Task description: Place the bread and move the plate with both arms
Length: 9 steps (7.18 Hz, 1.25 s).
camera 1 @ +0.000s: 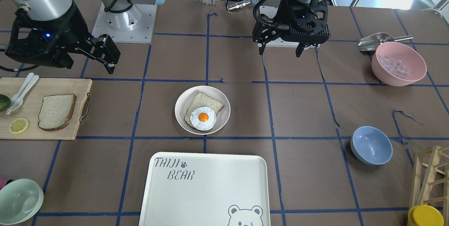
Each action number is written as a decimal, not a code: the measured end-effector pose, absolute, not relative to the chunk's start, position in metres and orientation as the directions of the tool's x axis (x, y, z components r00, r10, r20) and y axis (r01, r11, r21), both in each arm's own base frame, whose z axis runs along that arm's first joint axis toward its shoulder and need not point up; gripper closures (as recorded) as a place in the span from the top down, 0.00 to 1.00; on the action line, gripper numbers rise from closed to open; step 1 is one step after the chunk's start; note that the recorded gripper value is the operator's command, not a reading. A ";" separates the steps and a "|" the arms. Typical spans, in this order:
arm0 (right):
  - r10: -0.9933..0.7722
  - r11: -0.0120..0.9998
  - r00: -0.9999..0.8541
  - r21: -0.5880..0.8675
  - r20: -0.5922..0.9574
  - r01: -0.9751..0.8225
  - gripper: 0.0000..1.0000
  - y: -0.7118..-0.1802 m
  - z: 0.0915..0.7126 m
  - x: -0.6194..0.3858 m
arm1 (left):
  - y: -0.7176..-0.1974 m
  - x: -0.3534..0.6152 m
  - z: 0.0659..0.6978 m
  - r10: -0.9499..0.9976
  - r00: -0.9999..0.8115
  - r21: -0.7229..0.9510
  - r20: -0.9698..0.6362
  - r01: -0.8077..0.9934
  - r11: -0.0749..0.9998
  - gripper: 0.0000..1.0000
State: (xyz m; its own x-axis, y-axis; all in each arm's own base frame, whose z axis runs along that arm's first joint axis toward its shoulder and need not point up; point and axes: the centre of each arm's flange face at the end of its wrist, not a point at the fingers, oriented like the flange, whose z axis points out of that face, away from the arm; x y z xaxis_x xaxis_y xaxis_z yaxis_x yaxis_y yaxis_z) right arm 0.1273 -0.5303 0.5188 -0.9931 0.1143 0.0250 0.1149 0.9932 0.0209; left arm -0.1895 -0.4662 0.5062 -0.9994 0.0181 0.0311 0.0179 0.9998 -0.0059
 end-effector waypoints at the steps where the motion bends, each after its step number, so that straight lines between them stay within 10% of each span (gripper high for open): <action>1: 0.114 0.993 -0.993 0.020 0.024 0.114 1.00 -0.529 0.520 0.128 | -0.466 -0.189 0.506 0.018 -0.999 -0.006 0.031 0.018 1.000 1.00; 9: 0.117 0.992 -0.993 0.034 0.017 0.118 1.00 -0.521 0.522 0.131 | -0.466 -0.189 0.507 0.016 -0.999 -0.006 0.032 0.016 1.000 1.00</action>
State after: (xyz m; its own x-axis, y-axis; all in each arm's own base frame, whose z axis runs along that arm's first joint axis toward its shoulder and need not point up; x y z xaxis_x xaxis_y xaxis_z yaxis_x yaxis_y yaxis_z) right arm 0.1310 -0.5211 0.5221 -0.9930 0.1172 0.0166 0.1177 0.9925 0.0344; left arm -0.1890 -0.4661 0.5068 -0.9994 0.0164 0.0320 0.0162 0.9998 -0.0062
